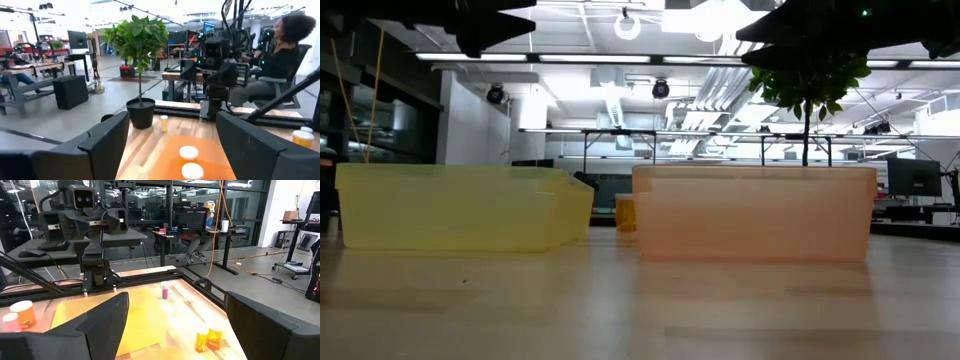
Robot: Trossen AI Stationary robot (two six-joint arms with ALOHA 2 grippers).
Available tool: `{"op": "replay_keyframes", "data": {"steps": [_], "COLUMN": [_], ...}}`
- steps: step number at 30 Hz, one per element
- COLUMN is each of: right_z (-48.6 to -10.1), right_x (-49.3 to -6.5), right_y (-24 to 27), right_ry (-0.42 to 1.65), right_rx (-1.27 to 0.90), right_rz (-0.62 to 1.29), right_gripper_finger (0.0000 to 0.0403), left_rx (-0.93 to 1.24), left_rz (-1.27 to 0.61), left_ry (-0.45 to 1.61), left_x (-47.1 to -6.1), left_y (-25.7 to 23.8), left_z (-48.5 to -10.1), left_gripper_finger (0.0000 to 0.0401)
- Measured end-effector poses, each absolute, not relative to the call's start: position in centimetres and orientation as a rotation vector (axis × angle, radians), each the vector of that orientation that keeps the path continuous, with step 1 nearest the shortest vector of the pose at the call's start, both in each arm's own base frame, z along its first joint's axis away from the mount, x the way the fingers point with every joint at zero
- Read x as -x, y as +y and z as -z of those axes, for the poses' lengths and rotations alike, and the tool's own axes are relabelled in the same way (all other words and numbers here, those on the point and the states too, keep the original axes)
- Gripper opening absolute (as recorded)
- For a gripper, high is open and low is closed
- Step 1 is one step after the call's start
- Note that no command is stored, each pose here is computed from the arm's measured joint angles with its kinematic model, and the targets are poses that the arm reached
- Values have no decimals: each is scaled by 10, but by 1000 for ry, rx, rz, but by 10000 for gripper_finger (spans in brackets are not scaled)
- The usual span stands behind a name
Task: Pick and place medicine bottles into bin by pill shape (circle, oval)
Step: Put the Orange bottle pill into the orange bin
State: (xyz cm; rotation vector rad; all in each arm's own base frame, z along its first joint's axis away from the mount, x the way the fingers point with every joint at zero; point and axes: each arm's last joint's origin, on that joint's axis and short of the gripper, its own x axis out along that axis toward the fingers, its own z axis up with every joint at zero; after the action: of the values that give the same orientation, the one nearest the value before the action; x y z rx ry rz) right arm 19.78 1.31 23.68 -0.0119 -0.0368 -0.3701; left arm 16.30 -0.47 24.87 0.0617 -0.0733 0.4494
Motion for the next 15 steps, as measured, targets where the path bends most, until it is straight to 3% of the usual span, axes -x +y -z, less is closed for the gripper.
{"op": "replay_keyframes", "data": {"steps": [11,15], "right_z": [-237,-237], "right_x": [-198,-198], "right_y": [13,13], "right_ry": [-36,-36], "right_rx": [12,12], "right_rz": [370,371], "right_gripper_finger": [320,320], "left_rx": [-26,105], "left_rz": [-471,-783], "left_ry": [-78,-53], "left_x": [-163,-159], "left_y": [-4,4], "left_z": [-248,-241], "left_gripper_finger": [286,286]}}
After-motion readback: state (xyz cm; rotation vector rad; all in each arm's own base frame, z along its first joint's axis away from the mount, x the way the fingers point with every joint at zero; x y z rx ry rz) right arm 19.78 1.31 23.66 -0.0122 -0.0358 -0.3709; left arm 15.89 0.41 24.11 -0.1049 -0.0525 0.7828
